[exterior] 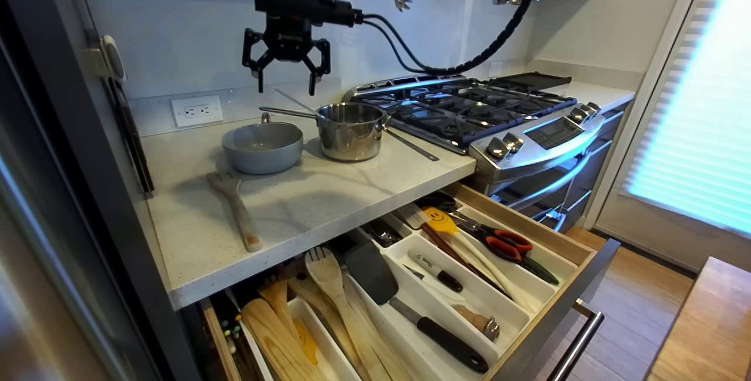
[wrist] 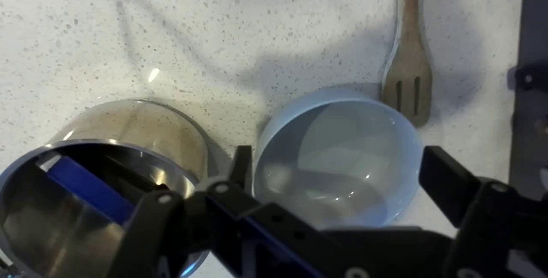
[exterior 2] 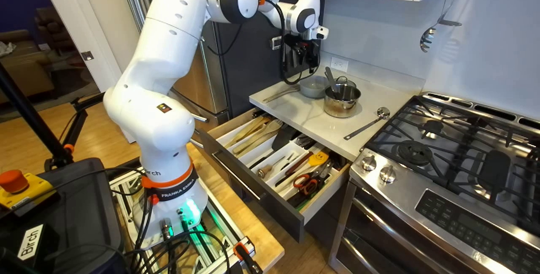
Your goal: Move the grey bowl to the left
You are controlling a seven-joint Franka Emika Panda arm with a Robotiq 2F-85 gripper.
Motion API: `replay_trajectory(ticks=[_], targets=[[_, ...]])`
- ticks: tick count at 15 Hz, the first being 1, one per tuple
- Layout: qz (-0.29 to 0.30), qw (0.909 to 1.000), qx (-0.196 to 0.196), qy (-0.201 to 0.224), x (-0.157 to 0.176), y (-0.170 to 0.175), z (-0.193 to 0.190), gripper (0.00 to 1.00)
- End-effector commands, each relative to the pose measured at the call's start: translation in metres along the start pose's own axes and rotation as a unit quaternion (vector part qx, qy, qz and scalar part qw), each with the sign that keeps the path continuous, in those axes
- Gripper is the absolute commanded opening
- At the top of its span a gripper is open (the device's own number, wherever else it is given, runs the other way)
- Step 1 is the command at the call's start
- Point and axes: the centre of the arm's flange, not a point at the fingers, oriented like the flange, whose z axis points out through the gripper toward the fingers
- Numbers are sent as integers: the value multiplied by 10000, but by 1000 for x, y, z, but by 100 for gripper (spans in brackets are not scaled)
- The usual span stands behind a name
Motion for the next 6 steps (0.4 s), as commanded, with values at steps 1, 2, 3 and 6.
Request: replay_trajectory(ticks=[1,2,3,6], targets=[[-927,9949,113,-382,-72,34,-33,100],[-1212,9916,122,-436,-82,36,-40,100],[-1500,9874,88,-495,-93,40,-46,100],[-1695,9848,-5,-370,-124,56,-64,100]])
